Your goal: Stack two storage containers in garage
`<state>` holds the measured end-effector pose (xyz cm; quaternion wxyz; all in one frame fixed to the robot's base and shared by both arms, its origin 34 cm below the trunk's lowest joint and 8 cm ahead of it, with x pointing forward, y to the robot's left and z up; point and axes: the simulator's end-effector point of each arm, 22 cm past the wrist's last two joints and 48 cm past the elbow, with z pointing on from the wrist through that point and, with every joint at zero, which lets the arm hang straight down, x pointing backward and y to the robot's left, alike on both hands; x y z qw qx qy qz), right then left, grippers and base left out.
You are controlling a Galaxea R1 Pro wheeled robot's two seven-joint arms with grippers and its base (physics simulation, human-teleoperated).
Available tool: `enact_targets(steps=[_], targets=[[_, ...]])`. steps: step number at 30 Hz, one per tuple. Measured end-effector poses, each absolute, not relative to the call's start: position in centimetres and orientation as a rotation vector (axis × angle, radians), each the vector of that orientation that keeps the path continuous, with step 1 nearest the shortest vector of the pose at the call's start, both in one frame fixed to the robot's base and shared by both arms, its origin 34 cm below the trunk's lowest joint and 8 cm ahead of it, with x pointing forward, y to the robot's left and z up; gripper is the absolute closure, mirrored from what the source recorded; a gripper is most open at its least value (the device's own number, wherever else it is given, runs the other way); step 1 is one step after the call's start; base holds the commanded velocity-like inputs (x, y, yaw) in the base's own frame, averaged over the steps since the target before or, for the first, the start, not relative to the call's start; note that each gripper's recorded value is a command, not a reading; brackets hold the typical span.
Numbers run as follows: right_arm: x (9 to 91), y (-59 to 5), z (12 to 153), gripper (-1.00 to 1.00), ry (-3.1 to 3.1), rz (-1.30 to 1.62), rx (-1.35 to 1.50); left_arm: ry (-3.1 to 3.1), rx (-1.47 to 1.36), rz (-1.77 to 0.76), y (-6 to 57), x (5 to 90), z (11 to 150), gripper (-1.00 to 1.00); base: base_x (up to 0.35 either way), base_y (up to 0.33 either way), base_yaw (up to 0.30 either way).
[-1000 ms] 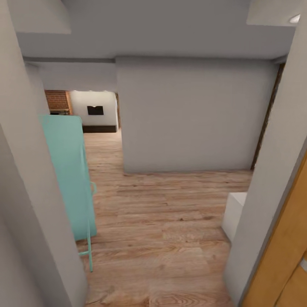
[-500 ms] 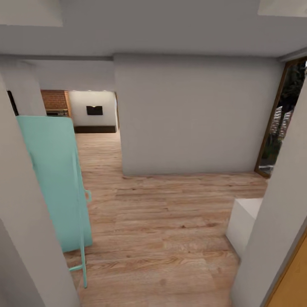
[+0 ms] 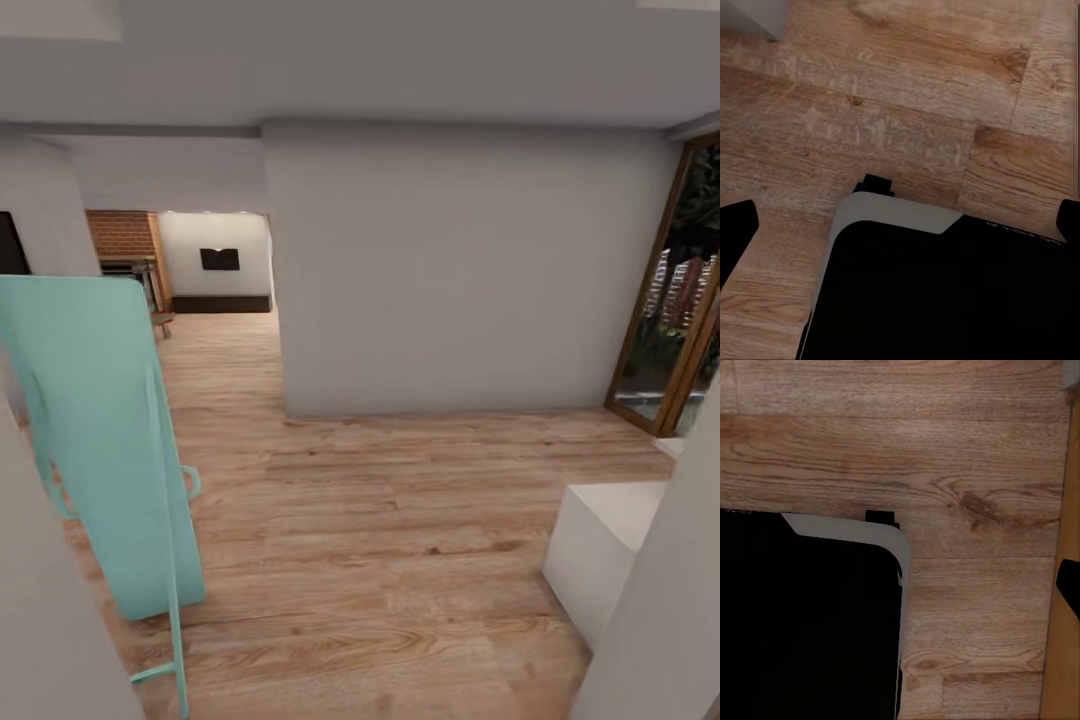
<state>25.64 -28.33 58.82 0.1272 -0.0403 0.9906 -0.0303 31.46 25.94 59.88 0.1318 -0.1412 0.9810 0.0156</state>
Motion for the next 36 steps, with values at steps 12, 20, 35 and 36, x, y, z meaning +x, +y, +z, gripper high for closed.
enact_targets(steps=[12,20,35,36], targets=[[25.64,-28.33,58.82,-1.0,2.883,-0.088,-0.117,2.847,-0.41,0.045,25.94,31.46,59.88,-1.0,0.325,0.0,0.0],[25.64,-28.33,58.82,-1.0,2.883,-0.088,-0.117,2.847,-0.41,0.045,25.94,31.46,59.88,-1.0,0.325,0.0,0.0],[25.64,-28.33,58.82,-1.0,2.883,-0.088,-0.117,2.847,-0.41,0.045,25.94,31.46,59.88,-1.0,0.328,0.0,0.0],[25.64,-28.33,58.82,-1.0,2.883,-0.088,-0.117,2.847,-0.41,0.045,25.94,31.46,59.88,-1.0,0.331,0.0,0.0]])
